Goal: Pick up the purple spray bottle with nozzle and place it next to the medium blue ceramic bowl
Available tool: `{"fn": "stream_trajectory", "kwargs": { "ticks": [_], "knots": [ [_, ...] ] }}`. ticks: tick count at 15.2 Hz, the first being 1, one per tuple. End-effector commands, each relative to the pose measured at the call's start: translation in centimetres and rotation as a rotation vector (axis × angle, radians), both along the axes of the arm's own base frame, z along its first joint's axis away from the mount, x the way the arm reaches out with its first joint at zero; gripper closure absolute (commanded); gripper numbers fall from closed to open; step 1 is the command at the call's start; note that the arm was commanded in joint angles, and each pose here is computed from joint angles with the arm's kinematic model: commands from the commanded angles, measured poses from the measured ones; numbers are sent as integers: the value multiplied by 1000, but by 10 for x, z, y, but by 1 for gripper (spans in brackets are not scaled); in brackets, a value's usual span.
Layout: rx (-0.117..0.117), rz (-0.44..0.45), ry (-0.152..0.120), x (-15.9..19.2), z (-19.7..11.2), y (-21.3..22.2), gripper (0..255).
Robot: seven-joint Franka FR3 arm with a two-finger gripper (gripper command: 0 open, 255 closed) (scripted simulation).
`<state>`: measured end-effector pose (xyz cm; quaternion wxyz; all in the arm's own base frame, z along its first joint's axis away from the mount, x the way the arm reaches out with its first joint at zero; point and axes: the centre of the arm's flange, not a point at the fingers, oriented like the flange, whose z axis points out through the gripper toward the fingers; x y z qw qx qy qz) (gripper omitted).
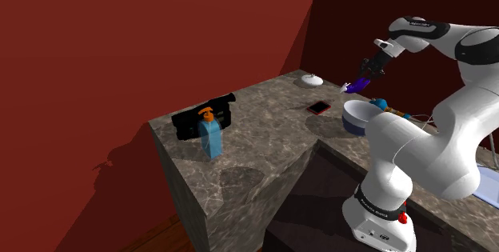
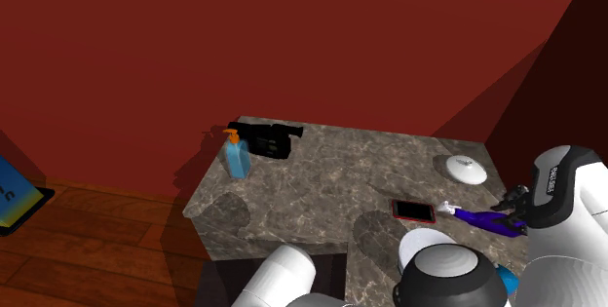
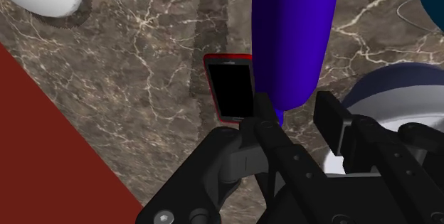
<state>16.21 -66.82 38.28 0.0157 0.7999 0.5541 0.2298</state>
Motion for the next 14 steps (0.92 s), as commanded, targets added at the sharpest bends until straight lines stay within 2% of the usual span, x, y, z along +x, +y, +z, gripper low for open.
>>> {"fn": "stream_trajectory", "kwargs": {
  "ticks": [1,11,14],
  "knots": [
    [-1,0,0,-1,-11,0,255],
    [-1,0,0,-1,-65,0,255],
    [-1,0,0,-1,-65,0,255]
  ]
}}
